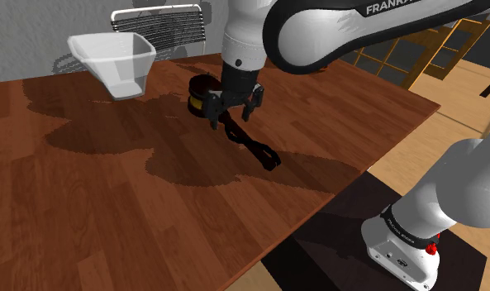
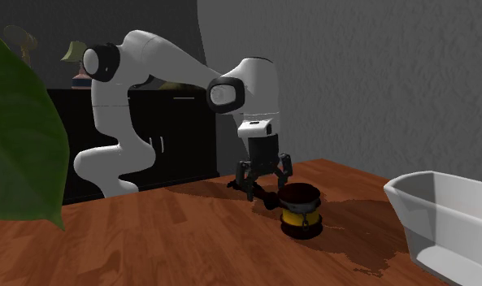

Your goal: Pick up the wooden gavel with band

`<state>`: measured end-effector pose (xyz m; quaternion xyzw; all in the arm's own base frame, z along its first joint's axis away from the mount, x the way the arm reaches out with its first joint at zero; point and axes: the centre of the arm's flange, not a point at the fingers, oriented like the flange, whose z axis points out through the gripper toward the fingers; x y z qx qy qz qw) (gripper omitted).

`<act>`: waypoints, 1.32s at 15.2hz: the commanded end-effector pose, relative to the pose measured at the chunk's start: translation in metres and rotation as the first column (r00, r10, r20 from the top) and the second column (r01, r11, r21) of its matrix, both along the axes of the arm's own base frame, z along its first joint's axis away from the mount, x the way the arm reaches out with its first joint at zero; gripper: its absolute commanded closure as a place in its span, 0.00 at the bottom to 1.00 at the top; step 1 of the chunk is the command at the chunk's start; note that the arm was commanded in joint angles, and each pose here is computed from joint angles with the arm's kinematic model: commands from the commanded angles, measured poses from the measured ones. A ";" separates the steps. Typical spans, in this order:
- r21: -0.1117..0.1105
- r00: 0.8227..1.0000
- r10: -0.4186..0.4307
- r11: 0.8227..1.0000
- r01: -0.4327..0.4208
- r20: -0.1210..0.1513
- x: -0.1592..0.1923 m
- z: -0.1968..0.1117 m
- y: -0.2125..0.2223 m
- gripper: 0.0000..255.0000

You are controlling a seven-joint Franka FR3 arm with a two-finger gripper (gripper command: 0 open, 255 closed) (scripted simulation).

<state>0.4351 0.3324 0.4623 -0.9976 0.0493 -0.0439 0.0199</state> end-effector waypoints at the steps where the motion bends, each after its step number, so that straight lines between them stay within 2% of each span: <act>1: 0.000 1.000 0.000 1.000 0.000 0.000 0.000 -0.002 0.000 1.00; 10: 0.000 1.000 0.000 1.000 0.000 0.000 0.000 -0.002 0.000 1.00; 20: 0.000 1.000 0.000 1.000 0.000 0.000 0.000 0.051 0.000 1.00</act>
